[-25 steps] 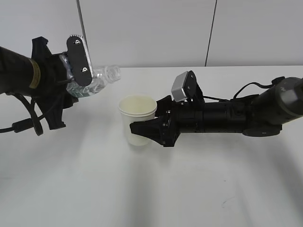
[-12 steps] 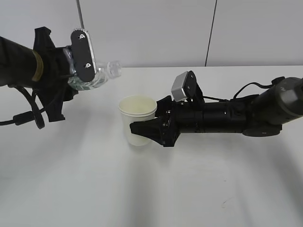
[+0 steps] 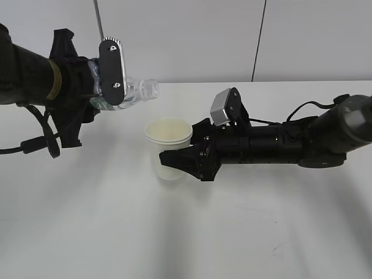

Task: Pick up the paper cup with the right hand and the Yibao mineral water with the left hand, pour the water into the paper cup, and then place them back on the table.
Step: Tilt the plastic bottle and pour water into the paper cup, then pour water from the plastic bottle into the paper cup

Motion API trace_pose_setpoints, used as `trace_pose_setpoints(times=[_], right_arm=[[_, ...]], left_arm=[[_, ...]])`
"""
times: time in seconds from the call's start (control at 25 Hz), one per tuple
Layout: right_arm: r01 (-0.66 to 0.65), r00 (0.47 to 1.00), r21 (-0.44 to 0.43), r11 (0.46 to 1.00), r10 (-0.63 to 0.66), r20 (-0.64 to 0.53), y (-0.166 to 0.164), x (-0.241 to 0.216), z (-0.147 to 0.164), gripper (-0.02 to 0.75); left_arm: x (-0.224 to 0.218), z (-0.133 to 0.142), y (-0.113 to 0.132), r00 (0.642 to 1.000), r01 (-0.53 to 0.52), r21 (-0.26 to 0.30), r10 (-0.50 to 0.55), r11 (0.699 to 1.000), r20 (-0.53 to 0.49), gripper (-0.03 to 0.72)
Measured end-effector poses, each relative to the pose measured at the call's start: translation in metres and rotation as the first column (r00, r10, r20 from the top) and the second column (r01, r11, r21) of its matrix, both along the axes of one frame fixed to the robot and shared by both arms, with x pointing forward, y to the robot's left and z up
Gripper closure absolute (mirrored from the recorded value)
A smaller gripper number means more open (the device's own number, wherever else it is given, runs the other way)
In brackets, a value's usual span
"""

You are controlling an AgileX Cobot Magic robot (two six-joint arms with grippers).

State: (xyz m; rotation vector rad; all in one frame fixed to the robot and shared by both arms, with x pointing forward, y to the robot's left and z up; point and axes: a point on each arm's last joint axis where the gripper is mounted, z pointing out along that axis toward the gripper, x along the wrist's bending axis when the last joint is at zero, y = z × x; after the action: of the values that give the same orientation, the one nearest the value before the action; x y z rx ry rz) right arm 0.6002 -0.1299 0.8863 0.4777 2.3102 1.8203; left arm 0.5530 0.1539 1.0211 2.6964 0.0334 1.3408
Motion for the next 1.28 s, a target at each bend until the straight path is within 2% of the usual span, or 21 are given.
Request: trace_pose_setpoints(times=[0.56, 1.28], right_arm=[[-0.023, 1.0, -0.015, 1.0, 0.023, -0.004, 0.0003, -0.002, -0.0013, 0.188], [-0.022, 1.0, -0.012, 1.0, 0.022, -0.016, 0.0003, -0.0022, -0.0015, 0.188]], left_arm=[[0.0037, -0.0037, 0.0013, 0.999, 0.031, 0.098, -0.034, 0.995, 0.024, 0.328], [0.0063, -0.0053, 0.0011, 0.996, 0.065, 0.166, -0.073, 0.984, 0.044, 0.328]])
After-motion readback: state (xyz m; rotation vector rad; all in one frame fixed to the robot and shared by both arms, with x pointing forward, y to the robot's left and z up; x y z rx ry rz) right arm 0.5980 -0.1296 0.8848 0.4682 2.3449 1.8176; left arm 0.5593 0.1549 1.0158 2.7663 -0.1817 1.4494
